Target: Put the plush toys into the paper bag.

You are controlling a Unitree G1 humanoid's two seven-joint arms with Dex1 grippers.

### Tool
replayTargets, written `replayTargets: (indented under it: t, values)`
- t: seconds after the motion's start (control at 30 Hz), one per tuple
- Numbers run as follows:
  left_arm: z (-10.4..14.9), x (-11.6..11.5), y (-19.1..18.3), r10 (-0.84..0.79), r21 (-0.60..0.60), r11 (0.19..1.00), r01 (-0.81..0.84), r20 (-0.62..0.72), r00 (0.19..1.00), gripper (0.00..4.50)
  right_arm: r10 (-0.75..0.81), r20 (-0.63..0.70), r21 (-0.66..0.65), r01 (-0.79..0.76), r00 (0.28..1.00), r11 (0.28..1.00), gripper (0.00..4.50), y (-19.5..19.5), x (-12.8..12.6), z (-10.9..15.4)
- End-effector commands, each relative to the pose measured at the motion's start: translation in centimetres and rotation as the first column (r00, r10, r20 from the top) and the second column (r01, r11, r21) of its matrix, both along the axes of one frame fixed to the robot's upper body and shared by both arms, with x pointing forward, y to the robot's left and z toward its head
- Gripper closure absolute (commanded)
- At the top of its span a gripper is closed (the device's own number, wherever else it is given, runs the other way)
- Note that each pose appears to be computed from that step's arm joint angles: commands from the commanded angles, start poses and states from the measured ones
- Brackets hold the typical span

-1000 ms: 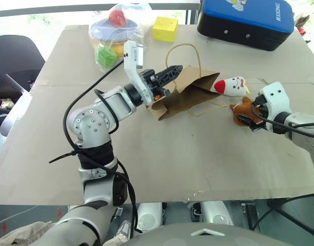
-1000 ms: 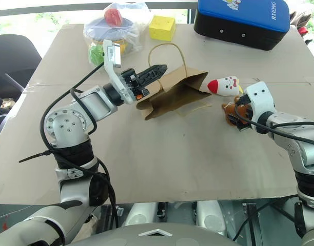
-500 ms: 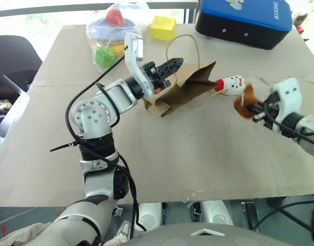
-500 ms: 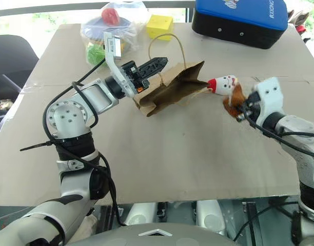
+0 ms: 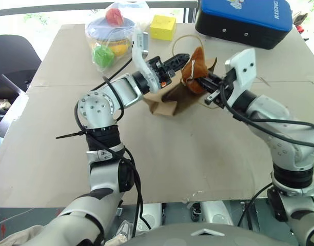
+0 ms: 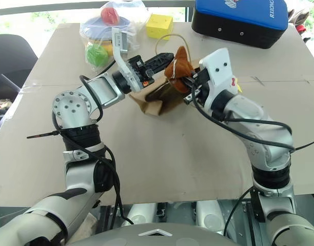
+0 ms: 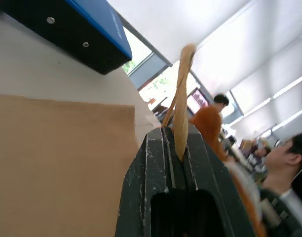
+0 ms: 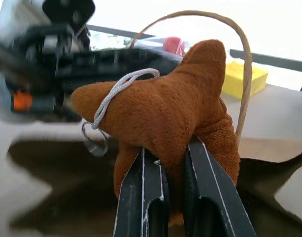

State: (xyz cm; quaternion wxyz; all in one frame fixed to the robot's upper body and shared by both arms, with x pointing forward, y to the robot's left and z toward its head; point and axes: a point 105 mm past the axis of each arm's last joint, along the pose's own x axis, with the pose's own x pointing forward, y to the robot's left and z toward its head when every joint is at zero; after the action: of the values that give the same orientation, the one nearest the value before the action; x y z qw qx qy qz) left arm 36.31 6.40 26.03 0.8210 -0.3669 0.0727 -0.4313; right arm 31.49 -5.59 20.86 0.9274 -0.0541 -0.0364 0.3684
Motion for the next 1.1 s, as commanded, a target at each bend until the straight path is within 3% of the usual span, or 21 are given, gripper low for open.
replayTargets:
  t: [0.03,0.2,0.43,0.57,0.67,0.73,0.77,0.83,0.9,1.03,1.1]
  values:
    - [2.1,-0.6,0.2,-0.004,-0.066,0.998,0.007,0.043,0.999,4.5,0.046,0.017,-0.048,-0.046,0.999,0.998,4.49,1.0,-0.1,-1.2]
    - [1.6,-0.9,0.2,-0.004,-0.088,0.996,0.004,0.002,1.0,4.5,0.106,0.028,-0.109,-0.102,0.994,0.989,4.49,2.5,1.2,-2.7]
    - [0.5,-2.1,0.0,-0.046,-0.086,0.995,0.043,-0.038,0.998,4.5,0.163,0.08,-0.109,-0.154,0.983,0.982,4.49,3.9,2.6,-2.1]
    - [0.2,-2.6,0.1,-0.074,-0.091,0.993,0.07,-0.042,0.996,4.5,0.352,0.098,-0.18,-0.331,0.931,0.926,4.49,6.3,1.9,-2.9]
    - [-0.2,-2.9,0.1,-0.088,-0.064,0.994,0.086,-0.039,0.995,4.5,0.508,0.072,-0.224,-0.483,0.858,0.847,4.49,8.1,0.8,-4.2]
    - [-0.8,-3.0,0.4,-0.087,-0.045,0.995,0.085,-0.044,0.995,4.5,0.534,0.055,-0.279,-0.5,0.844,0.82,4.49,8.5,1.2,-5.5]
    - [-1.0,-3.1,0.6,-0.085,-0.032,0.996,0.084,-0.045,0.995,4.5,0.547,0.041,-0.294,-0.513,0.836,0.807,3.98,8.5,1.3,-6.0]
    - [-1.8,-3.7,1.2,-0.086,0.033,0.996,0.087,-0.023,0.996,4.5,0.568,0.043,-0.319,-0.528,0.822,0.787,3.58,8.1,1.2,-6.5]
    - [-2.6,-4.2,2.1,-0.086,0.089,0.992,0.086,-0.01,0.996,4.5,0.567,0.078,-0.334,-0.515,0.82,0.79,2.8,7.3,0.9,-6.1]
    - [-4.1,-4.9,3.9,-0.076,0.228,0.972,0.065,0.039,0.996,4.5,0.551,0.105,-0.376,-0.48,0.828,0.793,0.89,5.0,0.0,-5.9]
    - [-4.5,-4.8,5.0,-0.052,0.271,0.962,0.032,0.065,0.997,4.5,0.504,0.128,-0.369,-0.431,0.854,0.824,0.89,3.7,-0.3,-5.2]
